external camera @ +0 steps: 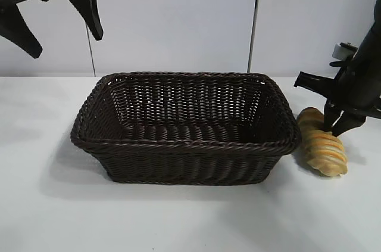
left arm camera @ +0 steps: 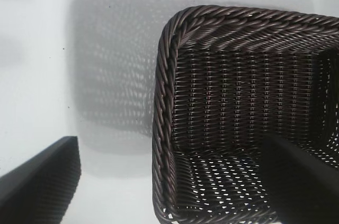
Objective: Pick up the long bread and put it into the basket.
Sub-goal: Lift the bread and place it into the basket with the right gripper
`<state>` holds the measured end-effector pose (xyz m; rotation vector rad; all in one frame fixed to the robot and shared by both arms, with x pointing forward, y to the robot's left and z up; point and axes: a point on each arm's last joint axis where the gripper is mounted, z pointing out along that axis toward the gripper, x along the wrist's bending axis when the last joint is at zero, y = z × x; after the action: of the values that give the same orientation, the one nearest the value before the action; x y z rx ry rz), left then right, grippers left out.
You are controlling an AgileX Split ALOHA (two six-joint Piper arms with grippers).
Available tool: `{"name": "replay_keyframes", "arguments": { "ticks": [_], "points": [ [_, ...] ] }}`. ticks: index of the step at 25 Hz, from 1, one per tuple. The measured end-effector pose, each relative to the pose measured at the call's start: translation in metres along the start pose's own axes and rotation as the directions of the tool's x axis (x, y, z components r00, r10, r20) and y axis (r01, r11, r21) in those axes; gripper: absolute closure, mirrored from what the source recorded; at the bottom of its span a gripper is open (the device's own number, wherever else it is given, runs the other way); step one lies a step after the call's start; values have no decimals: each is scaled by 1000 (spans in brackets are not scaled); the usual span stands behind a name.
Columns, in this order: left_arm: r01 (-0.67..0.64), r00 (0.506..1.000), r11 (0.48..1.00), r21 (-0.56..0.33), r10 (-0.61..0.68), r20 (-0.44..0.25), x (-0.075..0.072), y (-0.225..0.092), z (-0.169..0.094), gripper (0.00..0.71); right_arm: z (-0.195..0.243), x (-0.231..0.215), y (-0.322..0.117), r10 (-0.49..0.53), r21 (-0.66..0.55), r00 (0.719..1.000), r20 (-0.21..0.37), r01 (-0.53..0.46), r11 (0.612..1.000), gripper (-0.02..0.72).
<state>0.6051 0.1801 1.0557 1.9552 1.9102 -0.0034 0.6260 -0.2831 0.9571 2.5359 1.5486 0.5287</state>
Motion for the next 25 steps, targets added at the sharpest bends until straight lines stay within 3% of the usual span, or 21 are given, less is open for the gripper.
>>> {"name": "replay_keyframes", "arguments": {
  "ticks": [9, 15, 21, 24, 25],
  "points": [
    [0, 1000, 1000, 0, 0, 0, 0, 0, 0, 49, -44, 18, 24, -66, -16, 998, -22, 66, 998, 661],
    [0, 1000, 1000, -1, 0, 0, 0, 0, 0, 49, -76, 38, 38, -238, -18, 964, -117, 237, 971, 661],
    [0, 1000, 1000, -2, 0, 0, 0, 0, 0, 49, -104, 57, 45, -406, -71, 883, -235, 400, 914, 661],
    [0, 1000, 1000, -2, 0, 0, 0, 0, 0, 49, -106, 68, 40, -521, -110, 808, -275, 512, 852, 661],
    [0, 1000, 1000, -2, 0, 0, 0, 0, 0, 49, -106, 74, 36, -573, -124, 770, -281, 563, 817, 661]
  ]
}}
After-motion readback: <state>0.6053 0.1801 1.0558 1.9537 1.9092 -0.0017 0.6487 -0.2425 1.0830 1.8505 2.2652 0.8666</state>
